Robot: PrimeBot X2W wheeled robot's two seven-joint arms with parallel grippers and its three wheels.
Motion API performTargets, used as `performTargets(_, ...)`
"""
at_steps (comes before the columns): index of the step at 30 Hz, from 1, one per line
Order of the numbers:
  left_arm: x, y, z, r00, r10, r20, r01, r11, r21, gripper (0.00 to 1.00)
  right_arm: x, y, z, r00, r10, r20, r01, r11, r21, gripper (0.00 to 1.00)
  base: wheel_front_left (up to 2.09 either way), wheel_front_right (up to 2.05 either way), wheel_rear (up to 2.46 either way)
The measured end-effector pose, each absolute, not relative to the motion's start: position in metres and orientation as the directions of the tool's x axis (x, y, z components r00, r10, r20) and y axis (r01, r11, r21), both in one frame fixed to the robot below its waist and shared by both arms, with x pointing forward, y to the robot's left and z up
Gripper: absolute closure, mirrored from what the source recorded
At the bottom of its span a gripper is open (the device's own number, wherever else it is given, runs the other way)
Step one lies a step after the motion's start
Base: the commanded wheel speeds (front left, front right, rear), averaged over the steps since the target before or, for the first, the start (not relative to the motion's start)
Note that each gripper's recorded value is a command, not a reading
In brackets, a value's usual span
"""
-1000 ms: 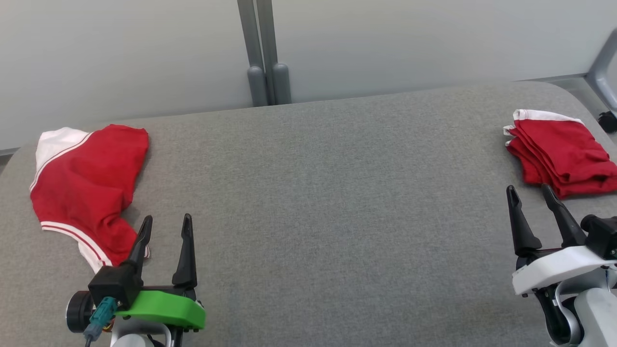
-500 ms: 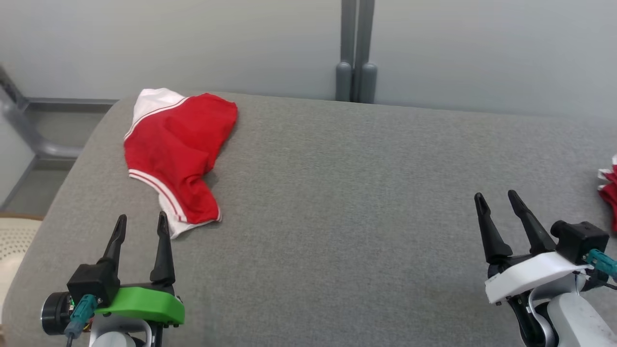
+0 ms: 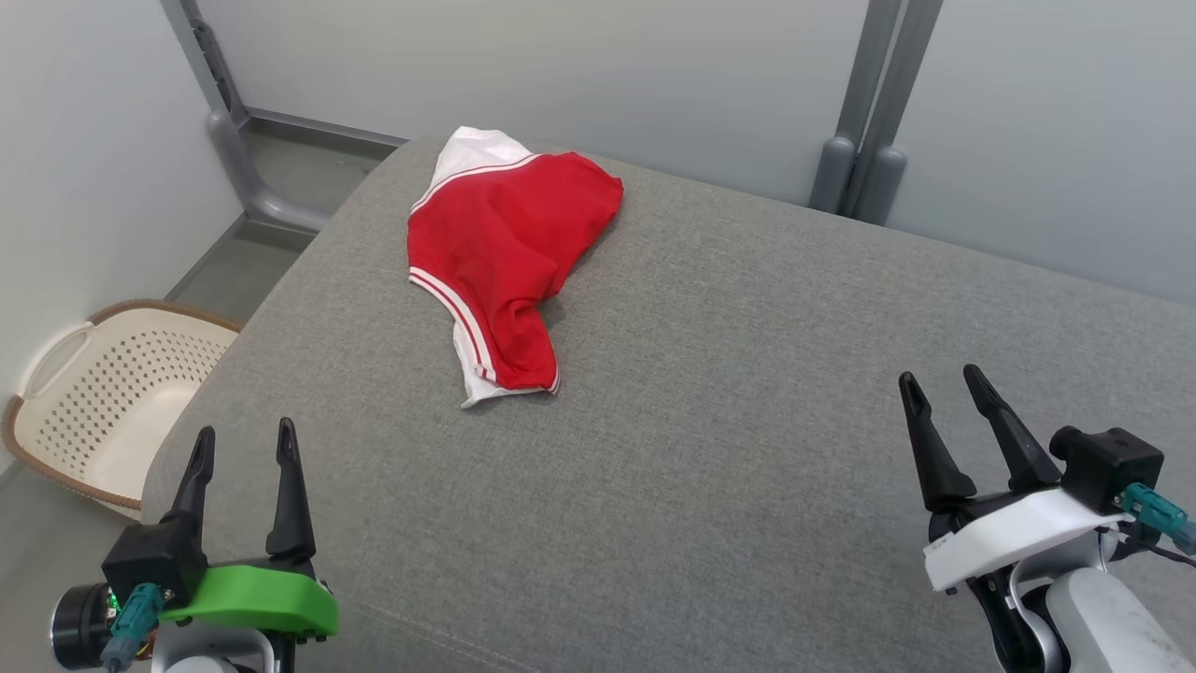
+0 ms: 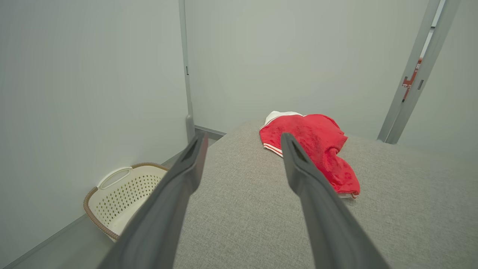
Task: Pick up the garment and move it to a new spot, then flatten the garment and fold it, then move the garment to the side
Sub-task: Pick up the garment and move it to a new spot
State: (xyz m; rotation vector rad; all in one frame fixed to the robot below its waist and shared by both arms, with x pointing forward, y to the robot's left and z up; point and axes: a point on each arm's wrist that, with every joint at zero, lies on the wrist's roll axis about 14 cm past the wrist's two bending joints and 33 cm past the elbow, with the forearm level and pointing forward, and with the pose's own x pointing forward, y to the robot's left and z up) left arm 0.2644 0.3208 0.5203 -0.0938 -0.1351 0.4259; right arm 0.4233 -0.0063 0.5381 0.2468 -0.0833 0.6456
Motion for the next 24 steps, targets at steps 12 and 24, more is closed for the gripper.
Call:
performTargets(12, 0.327, 0.310, 0.527, 0.954, 0.276, -0.116, -0.290, 0.948, -0.128, 0.00, 0.437, -0.007, 0.542, 0.778, 0.603, 0.176, -0.628, 0.758, 0.179, 0.00, 0.00, 0.00, 0.00)
performTargets(24, 0.438, 0.313, 0.512, 0.901, 0.102, -0.422, -0.200, 0.960, -0.195, 0.00, 0.464, -0.047, 0.537, 0.817, 0.546, 0.186, -0.574, 0.801, 0.168, 0.00, 0.00, 0.00, 0.00)
